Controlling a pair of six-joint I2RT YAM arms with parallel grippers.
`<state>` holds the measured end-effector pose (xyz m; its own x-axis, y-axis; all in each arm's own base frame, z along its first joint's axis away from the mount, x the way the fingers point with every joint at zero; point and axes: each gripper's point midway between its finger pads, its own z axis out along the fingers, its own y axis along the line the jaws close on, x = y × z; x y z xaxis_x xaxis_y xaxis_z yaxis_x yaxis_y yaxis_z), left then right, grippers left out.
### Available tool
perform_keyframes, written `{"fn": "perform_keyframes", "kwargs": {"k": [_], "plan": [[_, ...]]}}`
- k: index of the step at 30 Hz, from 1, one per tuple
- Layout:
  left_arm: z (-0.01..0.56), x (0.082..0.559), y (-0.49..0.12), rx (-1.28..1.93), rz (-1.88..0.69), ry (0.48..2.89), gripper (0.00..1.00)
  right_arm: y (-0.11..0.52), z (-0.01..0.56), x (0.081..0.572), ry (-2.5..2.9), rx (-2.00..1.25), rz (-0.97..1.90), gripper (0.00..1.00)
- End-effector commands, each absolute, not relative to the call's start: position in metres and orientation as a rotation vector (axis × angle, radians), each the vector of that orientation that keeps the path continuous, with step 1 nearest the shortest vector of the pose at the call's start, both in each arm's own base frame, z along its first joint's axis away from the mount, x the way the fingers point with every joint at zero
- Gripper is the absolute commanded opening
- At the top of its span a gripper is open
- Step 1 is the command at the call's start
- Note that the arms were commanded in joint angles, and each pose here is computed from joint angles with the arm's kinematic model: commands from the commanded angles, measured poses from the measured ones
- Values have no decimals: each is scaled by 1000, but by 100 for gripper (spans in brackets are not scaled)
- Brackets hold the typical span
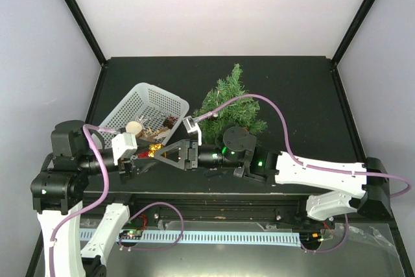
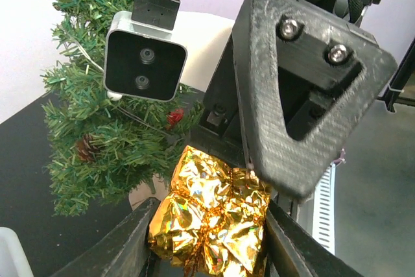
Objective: Decorate the small christmas tree
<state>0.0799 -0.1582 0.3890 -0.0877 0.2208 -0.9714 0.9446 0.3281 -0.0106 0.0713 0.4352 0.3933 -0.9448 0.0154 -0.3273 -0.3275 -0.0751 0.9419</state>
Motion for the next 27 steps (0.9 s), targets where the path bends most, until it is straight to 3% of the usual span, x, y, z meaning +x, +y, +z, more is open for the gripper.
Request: {"fn": "perform_keyframes", "kwargs": {"k": [1, 9, 19, 27], "plan": [[389, 82, -158, 1088, -869, 1545, 40, 439, 410, 67, 1902, -382, 2173, 61], [387, 82, -158, 1085, -869, 1547, 40, 440, 409, 68, 1900, -387, 2164, 41], [390, 78, -158, 1087, -869, 1537, 45, 432, 408, 71, 1897, -377, 2111, 29], [392, 77, -154, 1099, -796, 1549, 76, 431, 413, 59, 1927, -489, 1943, 27]]}}
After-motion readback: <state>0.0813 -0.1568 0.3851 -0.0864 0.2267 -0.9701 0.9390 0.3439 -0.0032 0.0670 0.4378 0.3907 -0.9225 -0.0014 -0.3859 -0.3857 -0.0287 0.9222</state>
